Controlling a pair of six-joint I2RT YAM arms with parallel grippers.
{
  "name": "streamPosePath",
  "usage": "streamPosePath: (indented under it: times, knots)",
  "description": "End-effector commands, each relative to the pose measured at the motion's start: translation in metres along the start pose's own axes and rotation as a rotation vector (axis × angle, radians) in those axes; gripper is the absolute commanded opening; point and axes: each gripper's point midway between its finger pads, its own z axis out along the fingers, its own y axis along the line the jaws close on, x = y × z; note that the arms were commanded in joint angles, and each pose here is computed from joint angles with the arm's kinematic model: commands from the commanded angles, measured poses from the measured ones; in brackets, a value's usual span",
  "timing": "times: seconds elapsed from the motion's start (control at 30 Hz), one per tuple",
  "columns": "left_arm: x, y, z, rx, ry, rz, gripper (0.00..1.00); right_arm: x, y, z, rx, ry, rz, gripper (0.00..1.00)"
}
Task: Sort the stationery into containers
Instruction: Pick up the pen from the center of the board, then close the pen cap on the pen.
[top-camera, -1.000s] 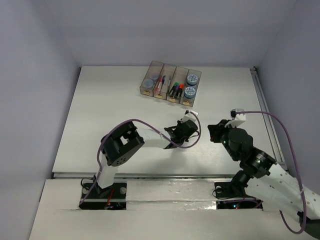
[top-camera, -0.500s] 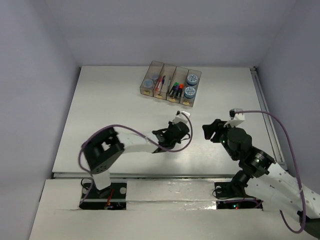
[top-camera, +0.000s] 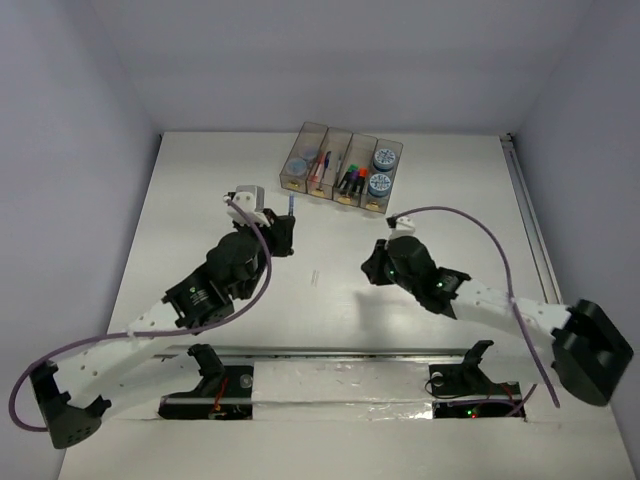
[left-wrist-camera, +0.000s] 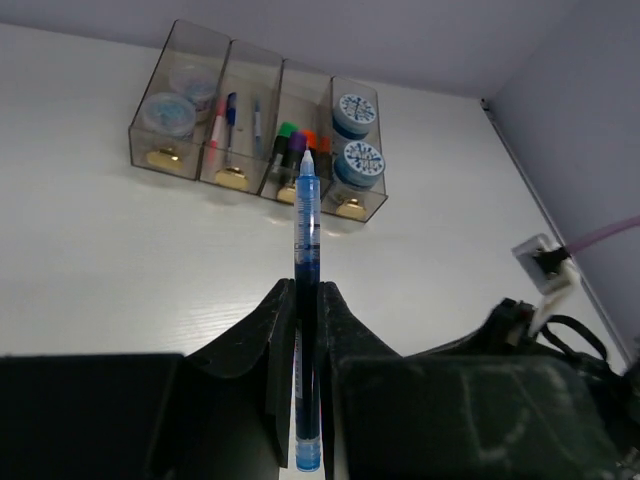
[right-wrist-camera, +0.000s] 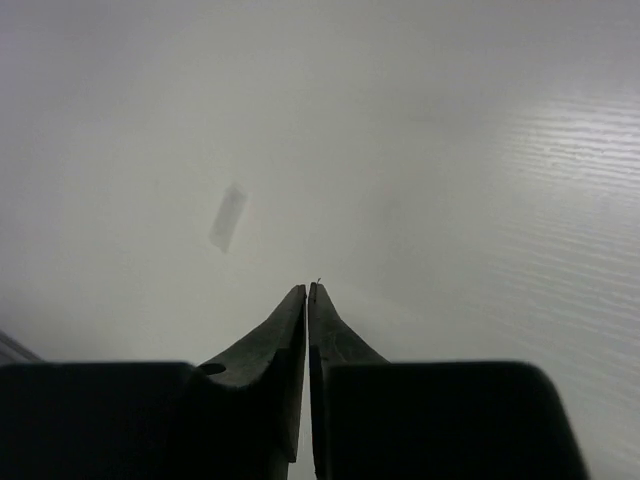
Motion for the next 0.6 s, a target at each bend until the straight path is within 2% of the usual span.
streamPosePath:
  times: [0.0,0.03,0.07,0.1,0.17,0.3,0.33,0.4,0.57]
  knots:
    - [0.015,0.024,-0.019,-0.040,0.057,0.021,0.00,-0.016,0.048,0.024,-0.143,-0.031,0.061,0.12]
    - [0.012,0.024,-0.022,-0.035,0.054,0.007,0.00,0.000,0.046,0.039,-0.116,0.017,0.040,0.23]
    - [0.014,0.024,-0.026,-0.024,0.062,0.005,0.00,0.002,0.046,0.047,-0.103,0.031,0.033,0.46]
    - [0.013,0.025,-0.030,-0.021,0.069,0.007,0.00,-0.002,0.055,0.053,-0.100,0.036,0.027,0.52]
    - [0.013,0.026,-0.034,-0.016,0.080,0.012,0.00,0.017,0.053,0.073,-0.059,0.088,0.000,0.63]
    - [0.011,0.023,-0.040,0.021,0.086,0.016,0.00,0.047,0.061,0.097,-0.007,0.158,-0.061,0.65]
    - [0.008,0.022,-0.041,0.028,0.082,0.018,0.00,0.043,0.069,0.103,-0.006,0.150,-0.066,0.65]
    - [0.004,0.021,-0.044,0.038,0.081,0.036,0.00,0.062,0.065,0.113,0.046,0.184,-0.111,0.61]
    - [0.002,0.019,-0.047,0.059,0.077,0.038,0.00,0.065,0.062,0.127,0.142,0.198,-0.165,0.57]
